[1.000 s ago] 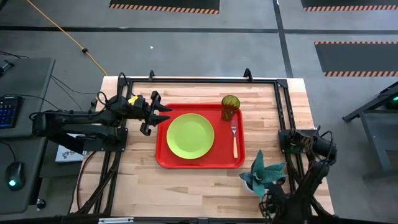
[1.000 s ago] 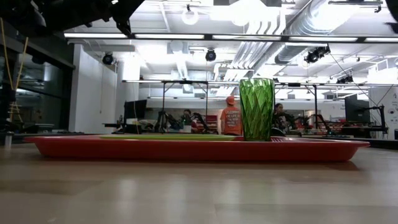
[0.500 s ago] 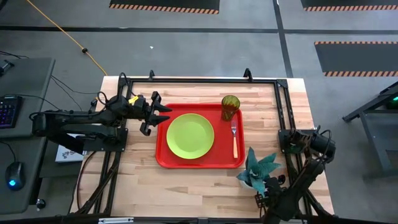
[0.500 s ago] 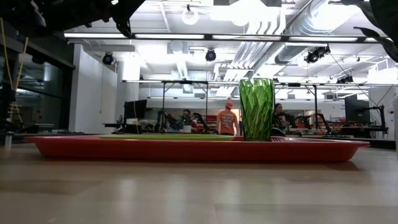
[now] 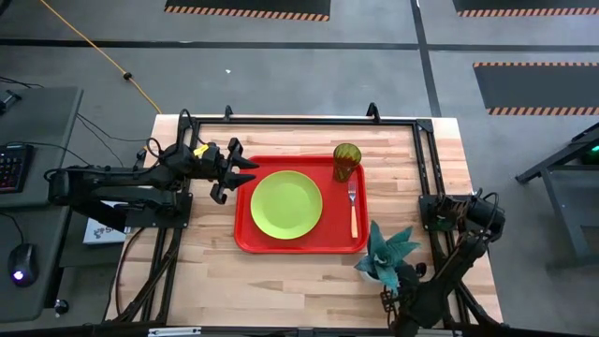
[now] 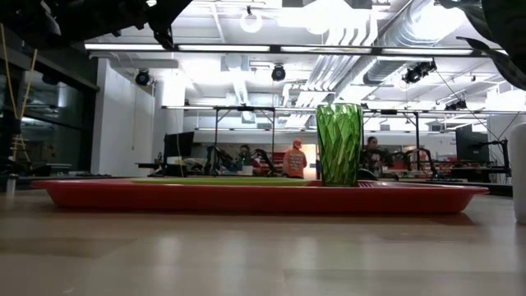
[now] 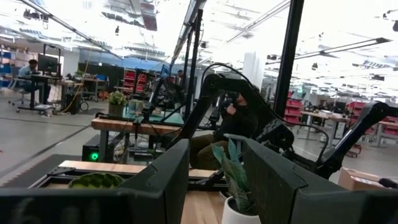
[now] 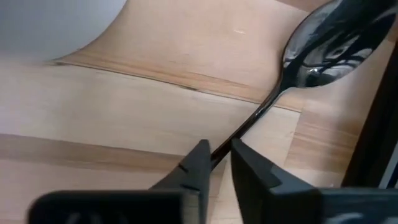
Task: Pick and place plate/cup/fork/spoon on tray
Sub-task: Put the black spoon on the red serving tray between the green plate and orange fork
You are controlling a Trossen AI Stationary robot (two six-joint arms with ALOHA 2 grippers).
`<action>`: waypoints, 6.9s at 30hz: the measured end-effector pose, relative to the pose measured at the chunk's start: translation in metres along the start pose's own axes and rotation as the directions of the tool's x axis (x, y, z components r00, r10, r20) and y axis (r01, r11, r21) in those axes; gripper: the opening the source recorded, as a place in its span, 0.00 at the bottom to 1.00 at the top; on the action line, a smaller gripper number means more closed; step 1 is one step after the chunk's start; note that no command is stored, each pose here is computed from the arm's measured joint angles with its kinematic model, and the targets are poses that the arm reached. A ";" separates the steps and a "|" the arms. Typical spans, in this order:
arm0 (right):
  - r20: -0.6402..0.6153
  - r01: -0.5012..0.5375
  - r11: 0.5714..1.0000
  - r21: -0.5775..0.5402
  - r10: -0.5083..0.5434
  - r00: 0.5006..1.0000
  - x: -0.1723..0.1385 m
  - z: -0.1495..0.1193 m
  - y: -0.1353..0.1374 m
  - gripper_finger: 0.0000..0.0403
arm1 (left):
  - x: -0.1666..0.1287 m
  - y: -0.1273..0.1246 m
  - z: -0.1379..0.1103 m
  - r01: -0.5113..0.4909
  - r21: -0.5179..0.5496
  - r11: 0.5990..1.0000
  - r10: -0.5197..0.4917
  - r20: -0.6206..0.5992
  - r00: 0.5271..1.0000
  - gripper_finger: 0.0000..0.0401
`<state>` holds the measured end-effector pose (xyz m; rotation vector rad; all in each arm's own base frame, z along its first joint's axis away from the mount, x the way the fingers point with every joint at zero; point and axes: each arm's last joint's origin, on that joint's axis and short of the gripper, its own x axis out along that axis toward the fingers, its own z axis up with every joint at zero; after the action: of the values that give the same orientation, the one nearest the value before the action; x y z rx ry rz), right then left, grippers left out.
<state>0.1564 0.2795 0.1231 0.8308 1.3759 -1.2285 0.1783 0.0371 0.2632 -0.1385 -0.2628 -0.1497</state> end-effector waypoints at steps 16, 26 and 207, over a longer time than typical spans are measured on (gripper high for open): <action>0.132 -0.045 0.988 -0.149 0.065 0.989 -0.041 -0.010 -0.008 0.00 | 0.000 0.000 0.001 0.001 0.002 1.000 -0.001 0.005 1.000 0.36; 0.227 0.002 0.986 -0.168 0.037 0.973 -0.052 0.005 -0.018 0.03 | 0.000 0.000 0.001 0.001 0.003 1.000 -0.001 0.006 1.000 0.36; 0.035 -0.526 0.668 -0.527 0.635 0.772 -0.101 0.205 -0.128 0.00 | 0.000 0.001 0.002 -0.025 0.061 0.998 0.024 0.024 0.999 0.36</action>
<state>0.1067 0.0677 0.2683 0.6672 1.0389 -0.4069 0.1778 0.0381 0.2650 -0.0828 -0.2889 -0.1156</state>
